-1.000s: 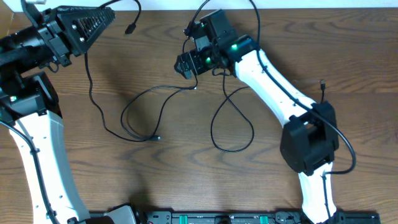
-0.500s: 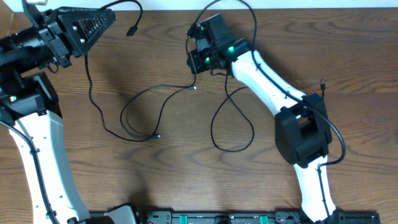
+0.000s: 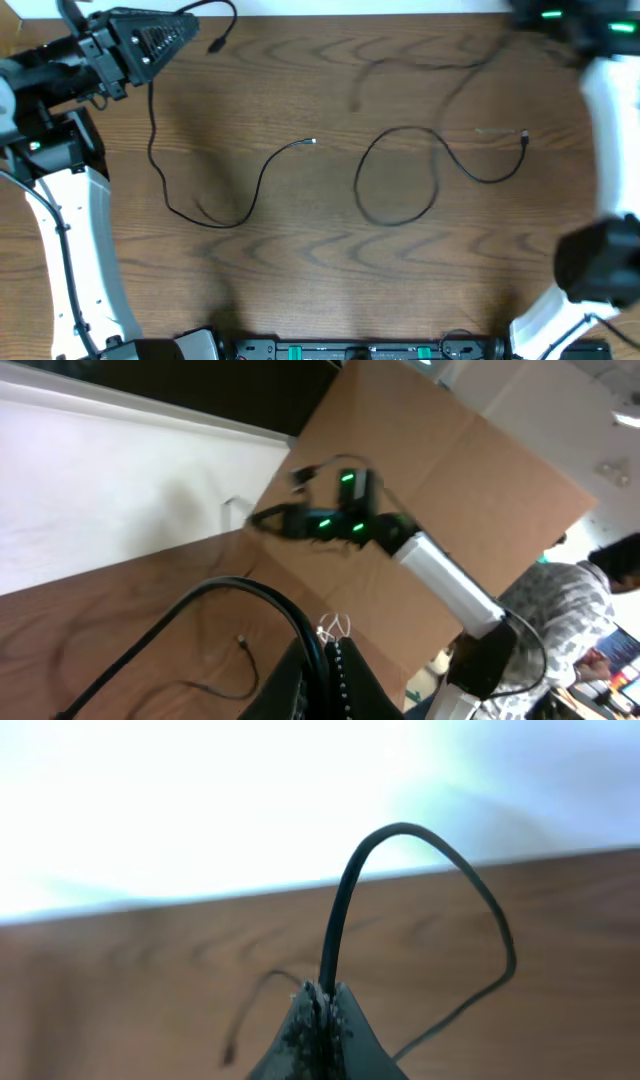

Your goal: Untangle cables

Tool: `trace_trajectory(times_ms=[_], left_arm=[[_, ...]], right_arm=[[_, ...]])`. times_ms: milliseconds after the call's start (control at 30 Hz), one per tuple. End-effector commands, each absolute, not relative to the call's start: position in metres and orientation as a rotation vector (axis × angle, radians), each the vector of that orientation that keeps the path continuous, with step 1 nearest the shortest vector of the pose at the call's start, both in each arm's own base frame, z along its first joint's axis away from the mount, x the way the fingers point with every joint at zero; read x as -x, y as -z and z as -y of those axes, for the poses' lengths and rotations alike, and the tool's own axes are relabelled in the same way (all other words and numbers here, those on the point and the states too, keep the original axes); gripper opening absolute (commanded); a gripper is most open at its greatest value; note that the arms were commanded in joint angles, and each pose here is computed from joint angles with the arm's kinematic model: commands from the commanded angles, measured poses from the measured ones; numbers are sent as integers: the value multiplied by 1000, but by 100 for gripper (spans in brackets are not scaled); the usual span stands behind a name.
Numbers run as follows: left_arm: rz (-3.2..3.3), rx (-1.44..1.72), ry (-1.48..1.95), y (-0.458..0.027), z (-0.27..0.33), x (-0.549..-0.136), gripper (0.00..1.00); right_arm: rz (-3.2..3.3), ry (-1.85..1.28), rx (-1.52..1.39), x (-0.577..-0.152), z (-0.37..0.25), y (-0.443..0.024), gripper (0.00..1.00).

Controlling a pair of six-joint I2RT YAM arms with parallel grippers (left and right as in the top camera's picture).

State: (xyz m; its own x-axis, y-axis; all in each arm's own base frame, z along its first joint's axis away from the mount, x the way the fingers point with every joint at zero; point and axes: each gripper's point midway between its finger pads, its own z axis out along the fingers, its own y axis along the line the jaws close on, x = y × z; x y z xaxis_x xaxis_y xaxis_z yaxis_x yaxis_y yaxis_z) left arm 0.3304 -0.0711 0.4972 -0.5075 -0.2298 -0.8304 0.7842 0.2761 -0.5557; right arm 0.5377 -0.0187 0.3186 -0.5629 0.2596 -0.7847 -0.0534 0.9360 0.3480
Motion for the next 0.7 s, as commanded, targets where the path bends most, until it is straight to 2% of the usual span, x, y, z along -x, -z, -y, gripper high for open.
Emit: trace_trajectory(times_ms=[0,167,267,667], left_arm=[[-1612,-563,1394,-504,81,-325,8],[-1607,-569,1402,-505,85,-325,8],[-1604,-576,1412,-505,89,-325,8],[-1590,-657,1504,-504,126,-317,8]], right_arm=[[-2071,-272,-202,-511,90,-352,1],[-2069,-132,-456,-461,208,-346,1],[-2070,-69,-526,-438,248,-342,1],[-2004,177,-697,-381,341,-347,1]])
